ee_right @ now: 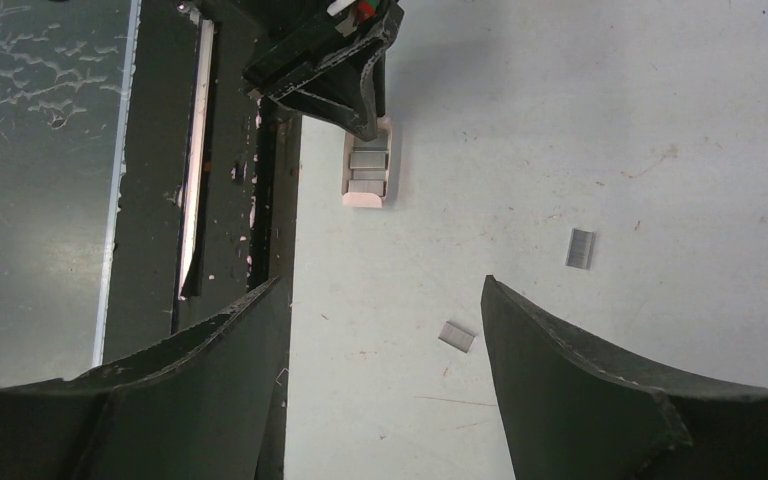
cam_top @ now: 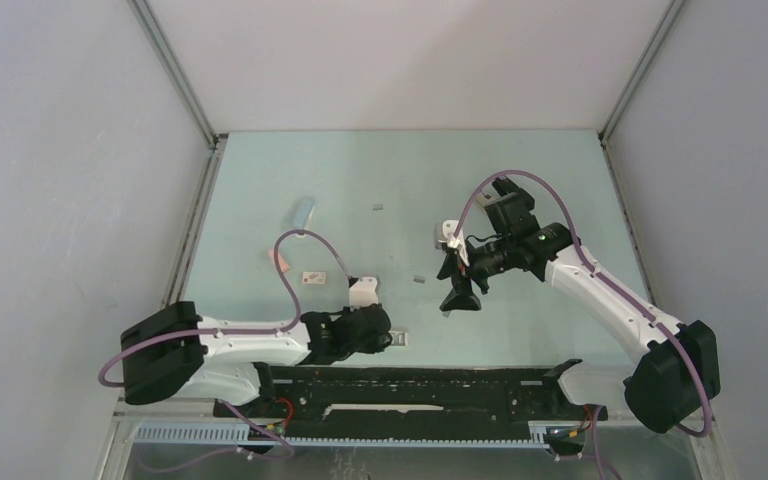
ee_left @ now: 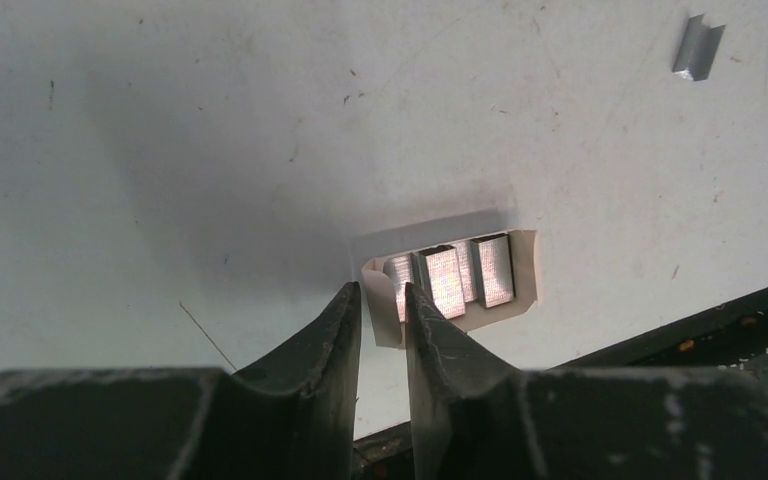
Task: Unload the staples from the stapler
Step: Pick up the staple box from the center of the board.
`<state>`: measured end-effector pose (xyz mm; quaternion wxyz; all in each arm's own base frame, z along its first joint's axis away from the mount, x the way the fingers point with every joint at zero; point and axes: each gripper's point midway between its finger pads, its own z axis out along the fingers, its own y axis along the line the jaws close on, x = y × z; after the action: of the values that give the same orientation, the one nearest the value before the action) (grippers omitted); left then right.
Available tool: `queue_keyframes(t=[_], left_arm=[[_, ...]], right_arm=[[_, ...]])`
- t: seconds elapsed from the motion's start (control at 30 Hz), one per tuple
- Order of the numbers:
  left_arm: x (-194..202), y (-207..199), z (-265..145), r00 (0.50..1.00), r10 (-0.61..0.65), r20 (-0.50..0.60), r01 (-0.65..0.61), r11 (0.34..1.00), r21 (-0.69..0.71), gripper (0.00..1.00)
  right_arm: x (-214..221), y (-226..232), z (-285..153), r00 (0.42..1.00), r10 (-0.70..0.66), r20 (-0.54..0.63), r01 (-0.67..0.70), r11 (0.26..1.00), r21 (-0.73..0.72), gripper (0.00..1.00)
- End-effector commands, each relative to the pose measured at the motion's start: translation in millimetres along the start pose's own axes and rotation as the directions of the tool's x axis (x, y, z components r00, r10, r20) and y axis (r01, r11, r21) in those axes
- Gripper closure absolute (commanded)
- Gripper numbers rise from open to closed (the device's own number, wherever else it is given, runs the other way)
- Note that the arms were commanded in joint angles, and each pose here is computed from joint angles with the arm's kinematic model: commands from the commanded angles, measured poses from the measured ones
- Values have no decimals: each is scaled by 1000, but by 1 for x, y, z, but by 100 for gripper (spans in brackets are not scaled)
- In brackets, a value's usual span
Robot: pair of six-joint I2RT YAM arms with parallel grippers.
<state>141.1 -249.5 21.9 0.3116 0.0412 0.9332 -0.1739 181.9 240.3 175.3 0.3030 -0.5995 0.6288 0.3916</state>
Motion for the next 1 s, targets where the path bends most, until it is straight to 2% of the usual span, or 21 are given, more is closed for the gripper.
queue_keyframes(t=[0.0,0.03,0.13,0.37,0.47,0.67,0.97], left_arm=[[-12,-15,-1,1000,-14,18,13,1000,6,73],[-12,-16,0,1000,-12,17,12,1000,4,73],[-13,-17,-1,1000,-9,16,9,1000,0,84],[-16,-17,-4,999,-17,30,17,1000,-16,89],[-17,-18,-5,999,-19,32,20,1000,-12,89],[-14,-16,-4,1000,-13,22,14,1000,-20,80],[-17,-16,-8,999,-30,34,31,1000,-5,75]], right_arm=[[-3,3,0,1000,-21,5,21,1000,-4,20],[-3,3,0,1000,-19,5,19,1000,-4,20],[-3,3,0,1000,-20,5,20,1000,-4,20],[-3,3,0,1000,-21,5,21,1000,-3,20],[-4,3,0,1000,-24,7,24,1000,-2,20],[-4,4,-1,1000,-27,9,28,1000,-1,20],[-4,4,-1,1000,-26,8,26,1000,-1,20]])
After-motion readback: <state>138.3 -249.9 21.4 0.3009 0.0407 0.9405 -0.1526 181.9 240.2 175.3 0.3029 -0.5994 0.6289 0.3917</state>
